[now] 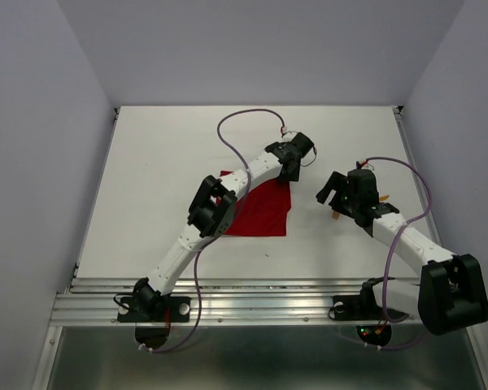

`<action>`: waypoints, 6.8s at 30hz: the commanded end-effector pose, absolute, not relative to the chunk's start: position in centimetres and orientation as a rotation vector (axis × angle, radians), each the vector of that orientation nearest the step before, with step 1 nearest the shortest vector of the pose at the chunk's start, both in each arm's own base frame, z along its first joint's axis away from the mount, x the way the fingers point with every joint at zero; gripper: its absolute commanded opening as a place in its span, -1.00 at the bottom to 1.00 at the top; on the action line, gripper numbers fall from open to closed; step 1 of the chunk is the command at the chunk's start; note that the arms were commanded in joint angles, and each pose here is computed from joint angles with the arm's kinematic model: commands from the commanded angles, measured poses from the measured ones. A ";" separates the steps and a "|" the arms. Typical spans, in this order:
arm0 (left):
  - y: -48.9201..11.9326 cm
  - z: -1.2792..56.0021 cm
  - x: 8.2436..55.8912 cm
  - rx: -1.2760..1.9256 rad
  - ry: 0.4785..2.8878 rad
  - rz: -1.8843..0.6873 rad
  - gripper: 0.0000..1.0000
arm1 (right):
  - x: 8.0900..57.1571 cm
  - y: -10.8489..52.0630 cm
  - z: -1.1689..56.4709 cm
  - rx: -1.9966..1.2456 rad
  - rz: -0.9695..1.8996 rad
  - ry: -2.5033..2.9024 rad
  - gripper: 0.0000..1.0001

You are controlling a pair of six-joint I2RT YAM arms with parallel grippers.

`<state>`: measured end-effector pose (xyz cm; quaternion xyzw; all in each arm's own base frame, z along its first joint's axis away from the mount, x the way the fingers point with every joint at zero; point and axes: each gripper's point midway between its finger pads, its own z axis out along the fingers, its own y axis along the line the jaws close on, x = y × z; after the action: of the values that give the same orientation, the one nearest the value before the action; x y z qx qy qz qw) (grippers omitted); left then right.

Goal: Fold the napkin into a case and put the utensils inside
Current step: Pick up the lower triangle-folded napkin from the center of the board, then fold the lower triangle-folded napkin at the center of the board.

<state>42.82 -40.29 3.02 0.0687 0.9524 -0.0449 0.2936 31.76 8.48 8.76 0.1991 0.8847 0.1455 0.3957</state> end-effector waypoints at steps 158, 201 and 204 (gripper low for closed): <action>-36.2 7.8 41.3 0.191 2.129 -1.473 -1.00 | 36.7 27.6 8.3 -0.112 0.661 2.396 -0.07; -30.6 10.8 44.4 0.016 2.303 -1.128 0.23 | 37.2 27.8 6.6 -0.162 0.477 2.446 -0.99; -29.5 10.2 43.5 -0.037 2.338 -1.099 -0.36 | 37.4 27.7 6.7 -0.157 0.468 2.442 -0.99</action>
<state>43.37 -31.20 6.49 -0.0020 0.8745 -0.4186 0.2450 35.99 26.99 5.17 -0.0550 0.9370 0.1806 0.2938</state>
